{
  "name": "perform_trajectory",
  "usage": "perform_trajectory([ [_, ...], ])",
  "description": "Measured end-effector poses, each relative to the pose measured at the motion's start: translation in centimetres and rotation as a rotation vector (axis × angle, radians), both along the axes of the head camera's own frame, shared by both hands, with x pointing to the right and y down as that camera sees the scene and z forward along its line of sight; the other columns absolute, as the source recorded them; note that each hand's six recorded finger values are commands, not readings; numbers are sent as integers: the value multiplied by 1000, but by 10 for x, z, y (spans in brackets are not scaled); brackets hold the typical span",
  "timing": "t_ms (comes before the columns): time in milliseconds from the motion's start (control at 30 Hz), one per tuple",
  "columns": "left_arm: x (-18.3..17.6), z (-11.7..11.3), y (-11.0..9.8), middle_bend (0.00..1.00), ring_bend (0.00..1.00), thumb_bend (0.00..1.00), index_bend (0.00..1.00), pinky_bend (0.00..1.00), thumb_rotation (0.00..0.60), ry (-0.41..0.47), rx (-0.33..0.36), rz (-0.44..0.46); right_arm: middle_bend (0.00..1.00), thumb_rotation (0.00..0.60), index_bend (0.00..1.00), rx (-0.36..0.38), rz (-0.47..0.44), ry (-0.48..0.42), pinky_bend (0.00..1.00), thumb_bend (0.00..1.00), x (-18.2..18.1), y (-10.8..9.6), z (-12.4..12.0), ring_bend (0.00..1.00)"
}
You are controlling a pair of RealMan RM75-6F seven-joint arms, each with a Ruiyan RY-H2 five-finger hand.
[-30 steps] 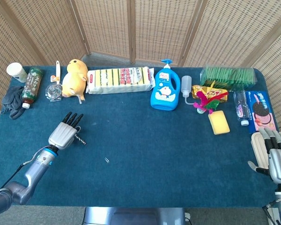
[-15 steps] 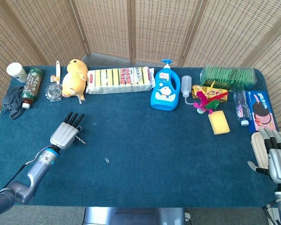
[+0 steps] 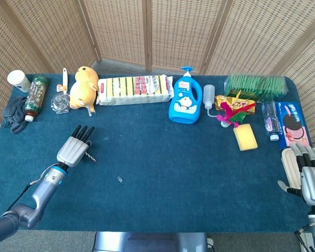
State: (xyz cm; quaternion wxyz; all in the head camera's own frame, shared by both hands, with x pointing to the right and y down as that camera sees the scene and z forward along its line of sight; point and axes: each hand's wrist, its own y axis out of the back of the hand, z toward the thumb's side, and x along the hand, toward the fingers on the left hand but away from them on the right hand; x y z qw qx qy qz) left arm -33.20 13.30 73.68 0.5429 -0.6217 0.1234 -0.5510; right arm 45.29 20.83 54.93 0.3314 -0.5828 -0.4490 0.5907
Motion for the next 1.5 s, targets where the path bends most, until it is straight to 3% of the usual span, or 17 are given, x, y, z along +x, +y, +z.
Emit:
perform_trajectory([
  [1067, 2, 0, 1, 0, 11, 747, 544, 76, 600, -36, 30, 21, 0, 600, 0, 5, 0, -2, 0, 67, 1, 0, -2, 0],
  [1500, 0, -26, -14, 0, 15, 747, 545, 86, 600, -37, 113, 68, 0, 600, 0, 6, 0, -5, 0, 68, 0, 0, -2, 0],
])
